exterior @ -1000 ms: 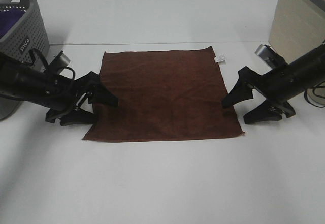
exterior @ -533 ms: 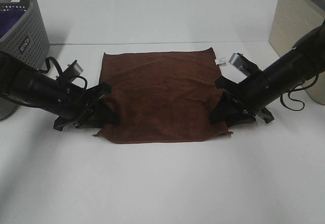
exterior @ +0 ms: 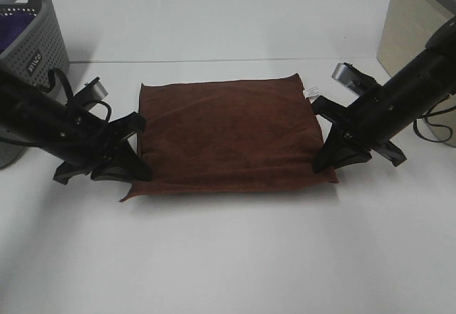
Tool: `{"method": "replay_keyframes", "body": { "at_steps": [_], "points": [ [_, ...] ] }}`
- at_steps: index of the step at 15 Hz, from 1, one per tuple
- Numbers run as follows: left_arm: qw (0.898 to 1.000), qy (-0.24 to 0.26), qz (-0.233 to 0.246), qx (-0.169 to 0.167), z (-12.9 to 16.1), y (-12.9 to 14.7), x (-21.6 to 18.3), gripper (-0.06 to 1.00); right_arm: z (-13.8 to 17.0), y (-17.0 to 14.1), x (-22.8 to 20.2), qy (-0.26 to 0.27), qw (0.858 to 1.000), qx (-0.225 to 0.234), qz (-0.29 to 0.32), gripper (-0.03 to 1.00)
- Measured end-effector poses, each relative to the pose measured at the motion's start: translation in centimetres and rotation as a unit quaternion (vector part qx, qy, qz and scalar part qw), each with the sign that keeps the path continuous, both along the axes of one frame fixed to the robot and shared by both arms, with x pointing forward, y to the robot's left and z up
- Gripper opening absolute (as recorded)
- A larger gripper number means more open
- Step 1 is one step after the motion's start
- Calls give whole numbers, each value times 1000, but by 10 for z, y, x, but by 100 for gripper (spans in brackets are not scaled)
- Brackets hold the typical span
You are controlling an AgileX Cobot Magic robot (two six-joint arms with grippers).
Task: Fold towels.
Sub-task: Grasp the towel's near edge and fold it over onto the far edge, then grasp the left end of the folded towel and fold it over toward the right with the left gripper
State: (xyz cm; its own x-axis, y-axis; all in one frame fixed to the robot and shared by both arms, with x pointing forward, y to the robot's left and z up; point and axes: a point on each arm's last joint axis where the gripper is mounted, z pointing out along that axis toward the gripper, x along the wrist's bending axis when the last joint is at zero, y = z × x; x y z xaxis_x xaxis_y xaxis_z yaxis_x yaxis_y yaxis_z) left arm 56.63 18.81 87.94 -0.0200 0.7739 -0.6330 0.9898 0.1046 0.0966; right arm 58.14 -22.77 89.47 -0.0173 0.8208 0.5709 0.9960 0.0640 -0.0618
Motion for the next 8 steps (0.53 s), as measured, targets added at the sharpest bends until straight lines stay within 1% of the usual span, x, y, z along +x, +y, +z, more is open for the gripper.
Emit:
{"method": "replay_keyframes", "body": {
  "at_steps": [2, 5, 6, 7, 8],
  "points": [
    [999, 30, 0, 10, 2, 5, -24, 0, -1, 0, -25, 31, 1000, 2, -2, 0],
    [997, 74, -1, 8, 1, 10, -62, 0, -8, -1, -68, 89, 996, 6, -6, 0],
    [997, 80, -3, 10, 3, 10, -72, 0, -10, -2, -81, 108, 994, 7, -11, 0],
    [997, 79, -8, 13, 7, 11, -79, 0, -8, -2, -90, 117, 993, 7, -12, 0],
    [997, 79, -7, 13, 9, 12, -79, 0, -2, -1, -91, 109, 994, 11, -11, 0]
  ]
}}
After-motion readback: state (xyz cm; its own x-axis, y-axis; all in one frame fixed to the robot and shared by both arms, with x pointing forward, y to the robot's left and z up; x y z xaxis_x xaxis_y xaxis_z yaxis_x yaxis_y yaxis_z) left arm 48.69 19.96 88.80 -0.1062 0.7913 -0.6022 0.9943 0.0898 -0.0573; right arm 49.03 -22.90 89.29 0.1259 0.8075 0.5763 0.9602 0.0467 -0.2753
